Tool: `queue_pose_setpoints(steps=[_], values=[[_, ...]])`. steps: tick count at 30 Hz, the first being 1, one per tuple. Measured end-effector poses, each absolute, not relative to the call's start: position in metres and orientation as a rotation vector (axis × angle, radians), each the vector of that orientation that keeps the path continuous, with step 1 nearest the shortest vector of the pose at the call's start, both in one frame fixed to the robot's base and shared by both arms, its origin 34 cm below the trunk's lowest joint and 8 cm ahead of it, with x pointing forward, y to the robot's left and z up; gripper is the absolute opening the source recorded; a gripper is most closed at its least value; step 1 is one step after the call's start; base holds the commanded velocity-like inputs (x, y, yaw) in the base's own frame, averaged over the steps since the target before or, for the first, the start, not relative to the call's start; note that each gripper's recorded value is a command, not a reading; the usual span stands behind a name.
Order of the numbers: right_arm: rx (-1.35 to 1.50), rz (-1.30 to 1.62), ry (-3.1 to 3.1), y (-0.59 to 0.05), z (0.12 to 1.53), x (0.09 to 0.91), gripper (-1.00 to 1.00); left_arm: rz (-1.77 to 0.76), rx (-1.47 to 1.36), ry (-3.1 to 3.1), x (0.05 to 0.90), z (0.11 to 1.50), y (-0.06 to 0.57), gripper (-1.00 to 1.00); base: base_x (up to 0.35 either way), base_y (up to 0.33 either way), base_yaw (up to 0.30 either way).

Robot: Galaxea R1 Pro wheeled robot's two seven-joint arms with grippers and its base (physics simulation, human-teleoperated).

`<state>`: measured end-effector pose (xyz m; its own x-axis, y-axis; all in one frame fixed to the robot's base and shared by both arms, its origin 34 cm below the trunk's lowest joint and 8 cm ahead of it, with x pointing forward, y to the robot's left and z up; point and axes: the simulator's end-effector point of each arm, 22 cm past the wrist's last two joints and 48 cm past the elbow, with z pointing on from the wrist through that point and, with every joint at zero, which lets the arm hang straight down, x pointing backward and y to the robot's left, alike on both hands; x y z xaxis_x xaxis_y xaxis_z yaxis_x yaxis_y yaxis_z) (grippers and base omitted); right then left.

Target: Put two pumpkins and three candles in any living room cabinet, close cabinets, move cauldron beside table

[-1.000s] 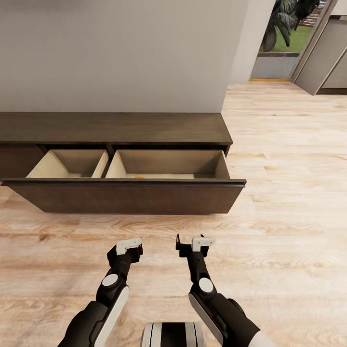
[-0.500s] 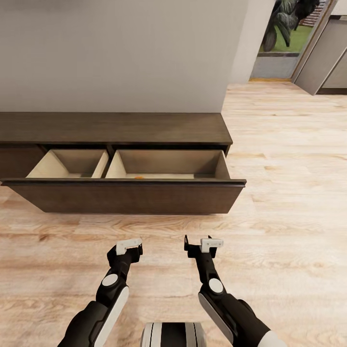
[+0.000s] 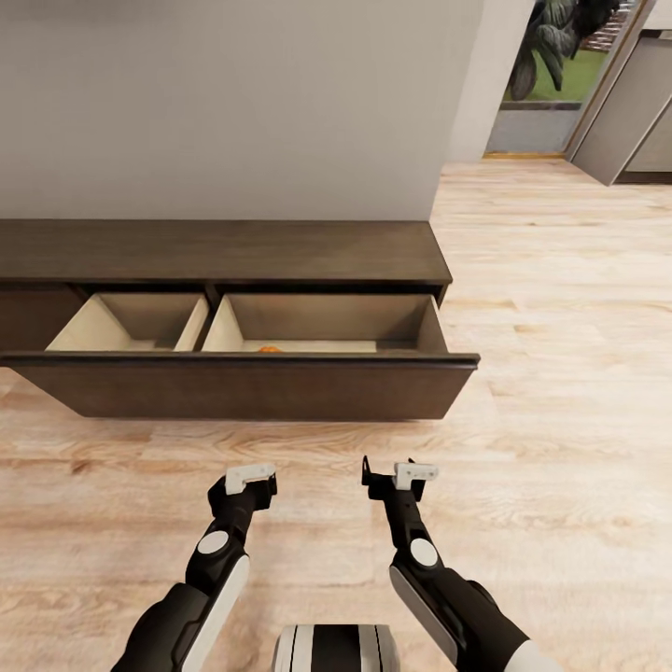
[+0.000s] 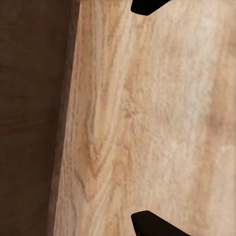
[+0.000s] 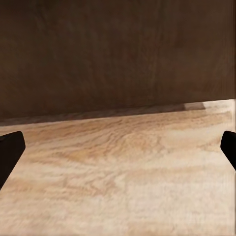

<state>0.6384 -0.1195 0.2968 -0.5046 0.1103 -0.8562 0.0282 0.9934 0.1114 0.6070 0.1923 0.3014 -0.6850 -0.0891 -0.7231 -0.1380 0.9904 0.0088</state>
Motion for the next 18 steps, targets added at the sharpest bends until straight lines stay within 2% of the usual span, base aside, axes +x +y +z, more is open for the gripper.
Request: queue_pose_setpoints(steps=[13,18], values=[[0.098,0.097,2.102,-0.122,0.296,0.638,1.0,0.013,-0.038,2.329,0.605,0.299,0.183,1.0,0.04,0.001,0.0],[0.098,0.097,2.101,-0.122,0.296,0.638,1.0,0.015,-0.049,2.328,0.605,0.3,0.185,1.0,0.189,0.113,0.0]])
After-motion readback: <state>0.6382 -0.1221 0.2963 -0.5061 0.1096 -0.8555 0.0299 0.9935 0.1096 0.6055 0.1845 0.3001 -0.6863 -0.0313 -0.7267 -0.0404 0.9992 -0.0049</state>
